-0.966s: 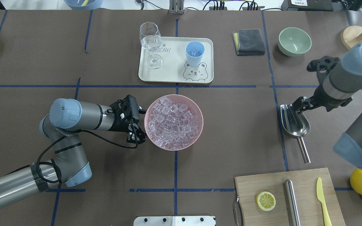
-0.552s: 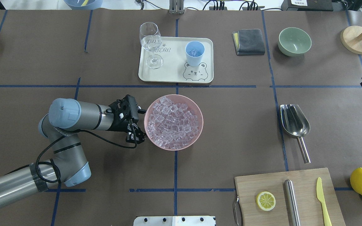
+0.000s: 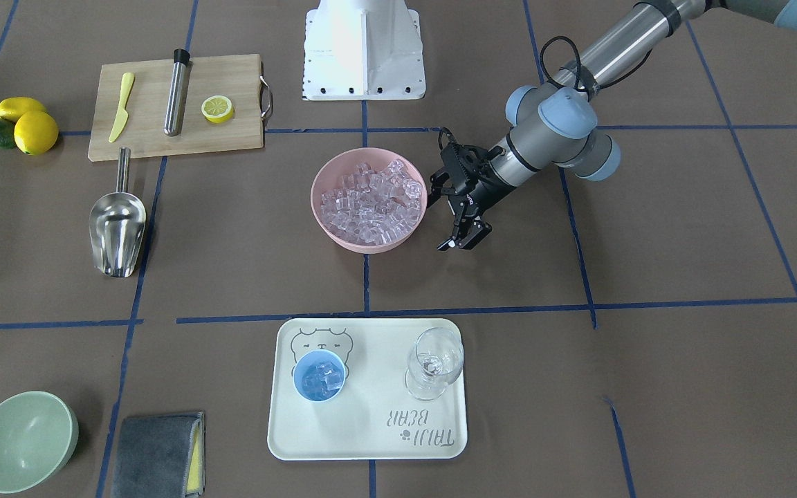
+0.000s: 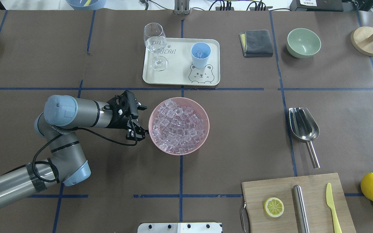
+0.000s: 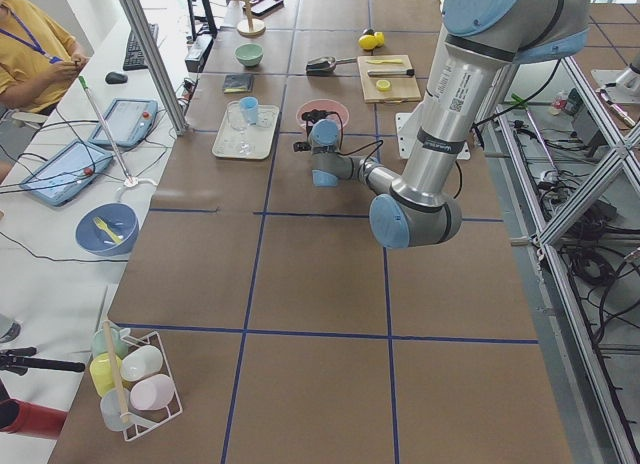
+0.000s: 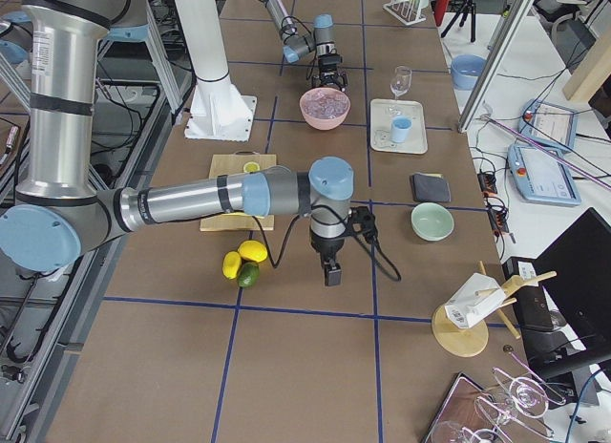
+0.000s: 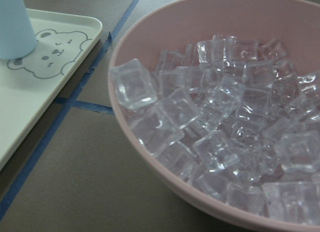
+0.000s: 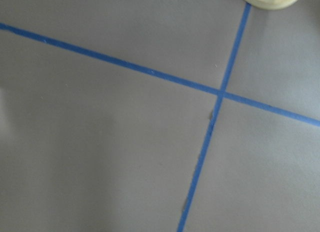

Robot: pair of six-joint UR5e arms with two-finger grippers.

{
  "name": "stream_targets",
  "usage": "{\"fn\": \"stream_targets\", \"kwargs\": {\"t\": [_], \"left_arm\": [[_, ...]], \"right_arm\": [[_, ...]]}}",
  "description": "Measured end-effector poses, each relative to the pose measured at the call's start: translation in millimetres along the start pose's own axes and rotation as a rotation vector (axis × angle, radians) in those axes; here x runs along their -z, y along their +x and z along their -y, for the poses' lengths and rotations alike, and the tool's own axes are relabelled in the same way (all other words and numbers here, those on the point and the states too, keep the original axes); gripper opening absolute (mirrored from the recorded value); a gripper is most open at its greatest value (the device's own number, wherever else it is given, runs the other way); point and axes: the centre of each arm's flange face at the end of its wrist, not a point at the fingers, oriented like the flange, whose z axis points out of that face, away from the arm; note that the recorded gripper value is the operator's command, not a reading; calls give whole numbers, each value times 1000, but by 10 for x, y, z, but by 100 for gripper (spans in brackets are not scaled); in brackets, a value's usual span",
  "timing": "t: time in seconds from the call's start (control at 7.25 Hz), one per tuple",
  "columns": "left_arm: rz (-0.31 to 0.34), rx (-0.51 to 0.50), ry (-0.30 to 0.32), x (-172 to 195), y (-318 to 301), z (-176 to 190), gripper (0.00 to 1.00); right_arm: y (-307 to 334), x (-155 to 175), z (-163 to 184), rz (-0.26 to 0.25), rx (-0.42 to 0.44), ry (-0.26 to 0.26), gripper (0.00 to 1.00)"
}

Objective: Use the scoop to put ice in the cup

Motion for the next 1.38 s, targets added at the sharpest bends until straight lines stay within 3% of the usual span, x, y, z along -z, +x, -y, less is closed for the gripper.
{"fn": "stream_targets", "kwargs": {"t": [0.28, 0.41, 0.69, 1.1, 1.38], "left_arm": [[73, 19, -21, 265, -417, -154, 100], [114, 42, -60, 449, -695, -294, 100], [200, 163, -233, 927, -1366, -481, 100], [377, 448, -454, 2256, -2399, -476, 100], [484, 691, -543, 3320, -2971, -752, 100]], "right_arm": [[212, -95, -257, 16, -53, -15, 100], [238, -106, -276, 18, -60, -17, 100], [254, -117, -283, 19, -63, -18, 100], [256, -111, -265, 18, -59, -17, 100], [259, -105, -237, 18, -63, -15, 100]]}}
